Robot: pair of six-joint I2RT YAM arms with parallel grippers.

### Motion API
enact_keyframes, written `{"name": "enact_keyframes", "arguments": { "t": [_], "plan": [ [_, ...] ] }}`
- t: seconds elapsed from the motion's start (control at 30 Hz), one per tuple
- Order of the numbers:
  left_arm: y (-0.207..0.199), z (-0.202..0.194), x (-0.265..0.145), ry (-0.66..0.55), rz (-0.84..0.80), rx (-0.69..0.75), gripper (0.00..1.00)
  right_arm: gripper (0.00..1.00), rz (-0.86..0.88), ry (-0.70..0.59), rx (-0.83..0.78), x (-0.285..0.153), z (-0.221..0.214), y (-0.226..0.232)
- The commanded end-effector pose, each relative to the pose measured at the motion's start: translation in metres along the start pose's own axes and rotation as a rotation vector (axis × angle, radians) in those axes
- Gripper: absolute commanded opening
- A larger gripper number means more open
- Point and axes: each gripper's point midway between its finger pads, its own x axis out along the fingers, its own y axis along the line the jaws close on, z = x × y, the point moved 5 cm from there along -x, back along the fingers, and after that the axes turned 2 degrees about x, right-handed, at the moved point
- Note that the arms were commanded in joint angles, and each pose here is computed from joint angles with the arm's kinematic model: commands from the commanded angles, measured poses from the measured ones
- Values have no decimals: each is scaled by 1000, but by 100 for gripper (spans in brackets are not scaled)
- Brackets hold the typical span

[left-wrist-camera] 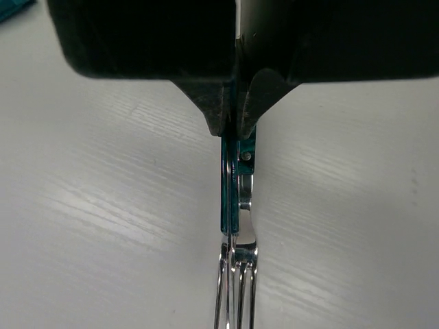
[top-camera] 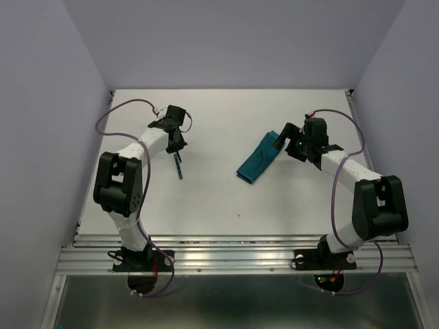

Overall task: Fold the napkin into a case and place the utensils inside
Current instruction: Pick up the knife from the corner of the board, then move the knife to the center of the board.

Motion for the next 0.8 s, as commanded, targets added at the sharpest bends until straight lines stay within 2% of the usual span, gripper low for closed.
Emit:
{"name": "enact_keyframes", "arguments": {
  "t": [0.0,0.2,0.3,0.43,0.6,0.63,0.7,0.73,0.77],
  "plan": [
    [1,36,-55,-168,-14,-41,0,91,52,-51,-3,-9,15,16],
    [-14,29,-69,-155,-42,40,0,90,47,-57,-3,-11,14,15],
    [-29,7,-68,-124,-30,107,0,91,42,-55,-1,-12,12,13],
    [-53,-43,-62,-85,-26,208,0,91,47,-51,10,-10,11,13],
    [-70,-75,-57,-35,-70,220,1,91,56,-46,8,-8,12,15],
    [-74,-82,-55,-23,-78,232,17,91,55,-45,5,-8,11,14],
    [-80,-88,-54,-5,-92,240,39,91,51,-42,0,-8,11,13],
    [-81,-91,-53,3,-93,248,56,91,46,-40,-4,-9,10,12],
    [-85,-92,-55,8,-108,252,61,91,43,-41,-5,-9,9,11]
  ]
}}
